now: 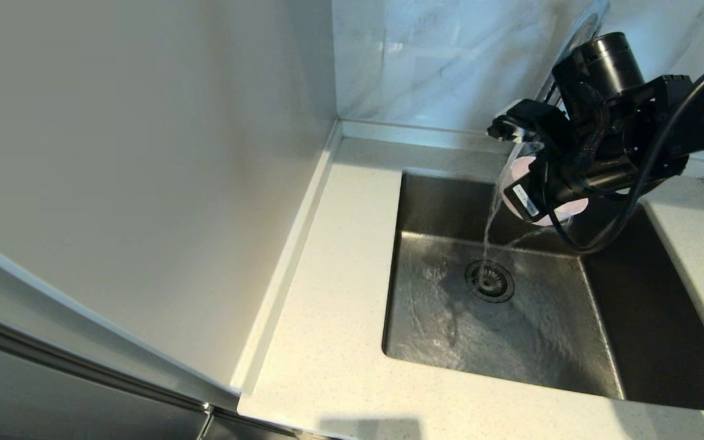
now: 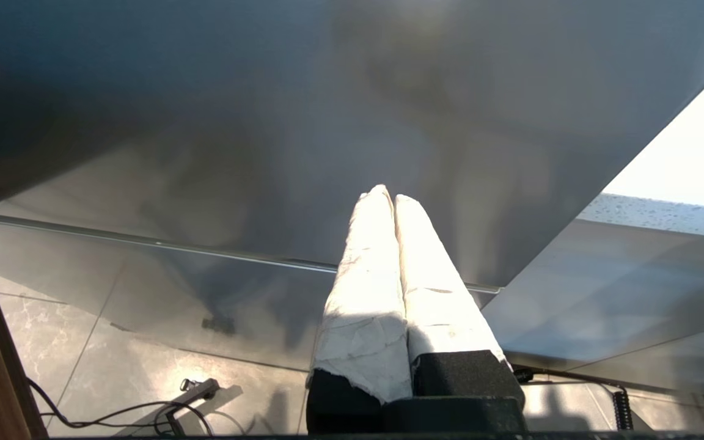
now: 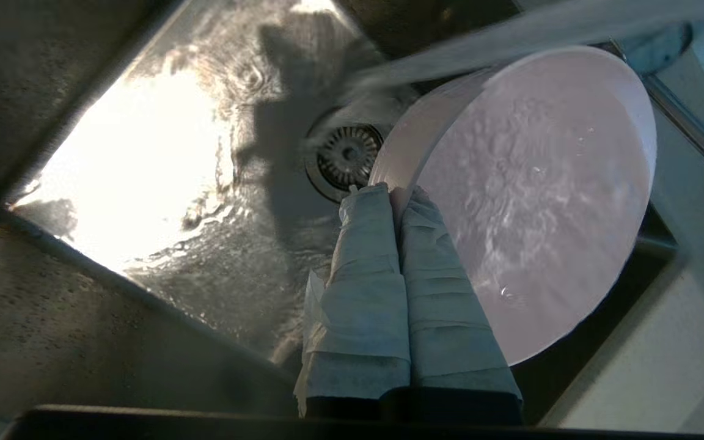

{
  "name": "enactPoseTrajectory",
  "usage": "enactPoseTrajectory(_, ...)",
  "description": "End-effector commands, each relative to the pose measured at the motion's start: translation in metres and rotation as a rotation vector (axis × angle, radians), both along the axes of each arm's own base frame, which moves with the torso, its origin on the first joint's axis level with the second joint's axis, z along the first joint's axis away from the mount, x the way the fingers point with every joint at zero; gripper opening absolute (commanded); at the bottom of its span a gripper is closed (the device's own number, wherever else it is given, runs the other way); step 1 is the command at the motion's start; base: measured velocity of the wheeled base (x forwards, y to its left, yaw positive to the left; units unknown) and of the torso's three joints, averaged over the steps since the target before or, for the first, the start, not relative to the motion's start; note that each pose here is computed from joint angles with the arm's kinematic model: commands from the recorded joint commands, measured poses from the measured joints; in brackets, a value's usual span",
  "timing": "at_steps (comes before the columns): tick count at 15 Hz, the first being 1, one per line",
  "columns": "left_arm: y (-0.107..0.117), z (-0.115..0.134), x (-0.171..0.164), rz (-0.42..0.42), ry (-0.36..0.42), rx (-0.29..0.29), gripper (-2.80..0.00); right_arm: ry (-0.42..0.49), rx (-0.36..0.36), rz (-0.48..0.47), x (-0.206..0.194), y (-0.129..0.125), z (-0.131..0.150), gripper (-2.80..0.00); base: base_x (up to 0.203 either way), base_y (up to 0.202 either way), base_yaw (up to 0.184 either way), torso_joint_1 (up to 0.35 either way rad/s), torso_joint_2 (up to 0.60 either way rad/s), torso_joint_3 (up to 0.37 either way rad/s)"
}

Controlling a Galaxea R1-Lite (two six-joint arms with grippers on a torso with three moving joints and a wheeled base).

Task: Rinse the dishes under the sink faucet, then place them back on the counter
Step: Rinse the bowl

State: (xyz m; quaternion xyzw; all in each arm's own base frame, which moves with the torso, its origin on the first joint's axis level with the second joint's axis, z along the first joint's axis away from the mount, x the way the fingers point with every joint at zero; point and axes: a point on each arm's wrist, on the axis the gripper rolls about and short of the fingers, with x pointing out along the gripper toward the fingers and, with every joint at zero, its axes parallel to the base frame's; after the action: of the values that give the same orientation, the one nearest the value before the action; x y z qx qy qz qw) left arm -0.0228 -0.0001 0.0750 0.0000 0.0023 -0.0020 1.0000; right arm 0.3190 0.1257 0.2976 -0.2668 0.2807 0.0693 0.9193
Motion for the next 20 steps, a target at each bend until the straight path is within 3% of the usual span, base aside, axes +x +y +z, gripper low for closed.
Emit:
enactPoseTrajectory(1, 0.0, 0.0, 0.0, 0.001, 0.0, 0.0, -2.8, 0.0, -0.01, -0.022, -0.005, -0.007, 0.002, -2.8, 0.0, 0.0, 0.0, 0.0, 0.0, 0.0)
enactPoseTrajectory(5, 0.0, 0.0, 0.0, 0.001, 0.0, 0.0, -2.8, -0.002, 0.009, -0.078, -0.015, -0.025, 0.005, -2.8, 0.0, 0.0, 0.0, 0.0, 0.0, 0.0)
enactPoseTrajectory(11, 0.0, 0.0, 0.0, 0.001, 0.0, 0.0, -2.8, 0.016, 0.314, -0.235, -0.024, -0.036, 0.005, -2.8, 0.0, 0.0, 0.0, 0.0, 0.0, 0.0)
enactPoseTrajectory(15, 0.0, 0.0, 0.0, 0.001, 0.0, 0.0, -2.8, 0.079, 0.569, -0.294, -0.025, -0.058, 0.006, -2.8, 0.0, 0.0, 0.0, 0.0, 0.0, 0.0)
enactPoseTrajectory(20, 0.0, 0.0, 0.0, -0.001, 0.0, 0.0, -2.8, 0.207, 0.758, -0.349, -0.035, -0.087, -0.009, -2.8, 0.0, 0.0, 0.0, 0.0, 0.0, 0.0)
